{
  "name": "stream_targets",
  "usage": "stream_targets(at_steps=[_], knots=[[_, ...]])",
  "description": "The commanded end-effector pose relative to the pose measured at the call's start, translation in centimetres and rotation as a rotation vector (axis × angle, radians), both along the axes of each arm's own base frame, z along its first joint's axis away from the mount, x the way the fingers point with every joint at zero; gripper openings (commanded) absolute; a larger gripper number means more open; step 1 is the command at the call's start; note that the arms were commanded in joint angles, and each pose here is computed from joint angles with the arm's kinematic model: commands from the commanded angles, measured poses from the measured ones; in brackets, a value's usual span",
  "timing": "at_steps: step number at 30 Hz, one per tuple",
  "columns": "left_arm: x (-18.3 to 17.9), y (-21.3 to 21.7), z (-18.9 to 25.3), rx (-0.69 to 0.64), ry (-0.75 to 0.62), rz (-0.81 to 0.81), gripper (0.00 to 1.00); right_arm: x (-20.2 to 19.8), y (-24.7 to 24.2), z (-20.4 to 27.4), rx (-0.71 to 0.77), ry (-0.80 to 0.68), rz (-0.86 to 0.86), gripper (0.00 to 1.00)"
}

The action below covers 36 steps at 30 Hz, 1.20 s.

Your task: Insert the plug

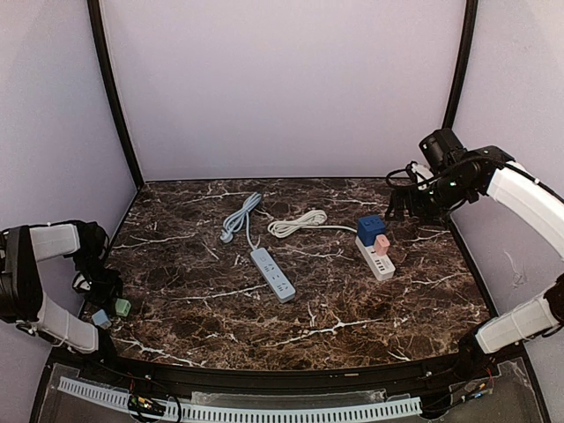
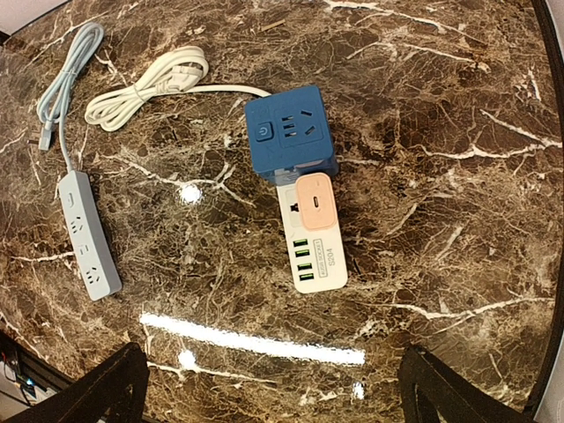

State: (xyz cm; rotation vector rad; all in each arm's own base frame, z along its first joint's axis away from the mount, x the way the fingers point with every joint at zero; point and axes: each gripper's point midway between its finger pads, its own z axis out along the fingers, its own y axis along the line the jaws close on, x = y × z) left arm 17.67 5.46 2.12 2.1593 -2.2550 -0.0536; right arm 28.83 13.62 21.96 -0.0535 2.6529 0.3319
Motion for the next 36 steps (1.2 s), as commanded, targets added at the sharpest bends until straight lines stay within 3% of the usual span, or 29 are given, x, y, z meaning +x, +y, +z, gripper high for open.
stream_targets(at_steps=[1,6,13,21,30,36], knots=[[0.5,0.1,1.7,0.006,-0.041,-0.027,0.2,-0.2,0.1,0.2,-0.002,-0.01,0.012,0.99],[0.4,-0.2,3.4,0.006,-0.089,-0.031,0.16,0.1,0.6,0.9,0.029,-0.025,0.019,0.99],[1.1,-1.6,6.0,-0.027,-0.198,-0.054,0.01,0.2,1.9,2.1,0.108,-0.037,0.039,0.98],[4.2,-4.9,9.2,-0.109,-0.395,-0.133,0.01,-0.2,4.4,3.8,0.286,-0.06,0.076,0.97],[8.2,-8.6,12.5,-0.213,-0.556,-0.209,0.01,0.8,5.4,6.1,0.474,-0.157,-0.024,0.95],[9.9,-12.9,13.5,-0.3,-0.627,-0.283,0.01,1.6,5.0,7.1,0.507,-0.244,-0.085,0.95]])
